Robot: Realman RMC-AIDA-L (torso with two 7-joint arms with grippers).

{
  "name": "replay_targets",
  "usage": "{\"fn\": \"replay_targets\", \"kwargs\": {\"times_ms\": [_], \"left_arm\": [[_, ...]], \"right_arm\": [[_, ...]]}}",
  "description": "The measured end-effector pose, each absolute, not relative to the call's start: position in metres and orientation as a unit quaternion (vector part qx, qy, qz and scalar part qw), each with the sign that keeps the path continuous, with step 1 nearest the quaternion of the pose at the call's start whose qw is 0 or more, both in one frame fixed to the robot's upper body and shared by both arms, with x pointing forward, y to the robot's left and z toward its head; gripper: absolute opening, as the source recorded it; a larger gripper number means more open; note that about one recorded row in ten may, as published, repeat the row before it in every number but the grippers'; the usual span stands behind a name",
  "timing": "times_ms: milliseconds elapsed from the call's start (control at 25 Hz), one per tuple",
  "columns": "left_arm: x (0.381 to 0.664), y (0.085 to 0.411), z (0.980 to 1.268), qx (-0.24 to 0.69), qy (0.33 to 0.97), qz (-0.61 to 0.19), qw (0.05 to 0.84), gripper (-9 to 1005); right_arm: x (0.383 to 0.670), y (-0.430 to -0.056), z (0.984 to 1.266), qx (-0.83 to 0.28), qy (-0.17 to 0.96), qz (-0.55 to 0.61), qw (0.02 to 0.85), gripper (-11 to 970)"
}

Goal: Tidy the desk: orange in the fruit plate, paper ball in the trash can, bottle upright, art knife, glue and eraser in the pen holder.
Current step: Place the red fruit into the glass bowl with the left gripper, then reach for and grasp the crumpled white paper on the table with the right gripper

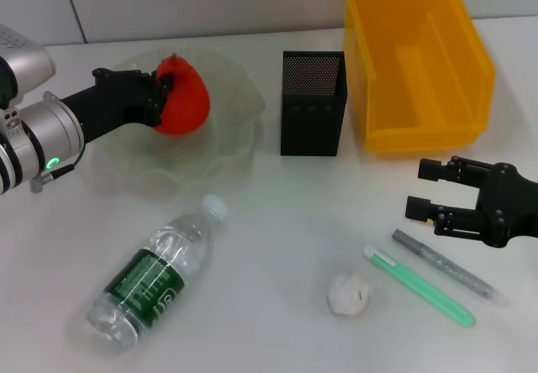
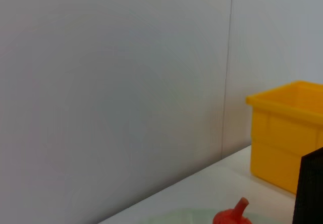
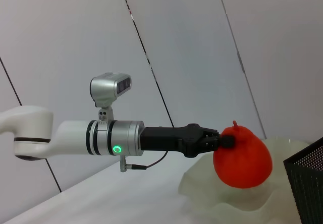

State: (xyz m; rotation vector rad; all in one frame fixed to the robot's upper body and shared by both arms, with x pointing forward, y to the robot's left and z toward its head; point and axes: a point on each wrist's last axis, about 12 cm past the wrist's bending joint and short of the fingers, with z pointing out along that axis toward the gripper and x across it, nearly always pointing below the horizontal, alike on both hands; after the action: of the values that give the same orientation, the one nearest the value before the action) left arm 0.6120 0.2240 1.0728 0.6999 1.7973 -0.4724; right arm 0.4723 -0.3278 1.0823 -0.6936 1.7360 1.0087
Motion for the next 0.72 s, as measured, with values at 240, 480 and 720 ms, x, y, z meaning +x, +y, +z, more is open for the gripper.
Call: {"fn": "replay_targets", "kwargs": {"times_ms": [240, 480, 720], "left_arm": [[0.6122, 0.2242, 1.0726, 0.295, 0.759, -0.198, 0.546, 78], [0.6129, 0.2242, 1.0722, 0.292, 0.761, -0.196, 0.545, 91], [0.6138, 0.2250, 1.0738, 0.278, 0.760, -0.202, 0.551, 307]], "right_arm": [[0.4740, -0.3265, 1.0823, -0.285, 0.713, 0.416, 0.487, 770], [0.4749, -0.3259, 1.0824, -0.285, 0.713, 0.416, 0.487, 770], [0.4756, -0.3253, 1.0823, -0.287, 0.713, 0.416, 0.486, 769]]}}
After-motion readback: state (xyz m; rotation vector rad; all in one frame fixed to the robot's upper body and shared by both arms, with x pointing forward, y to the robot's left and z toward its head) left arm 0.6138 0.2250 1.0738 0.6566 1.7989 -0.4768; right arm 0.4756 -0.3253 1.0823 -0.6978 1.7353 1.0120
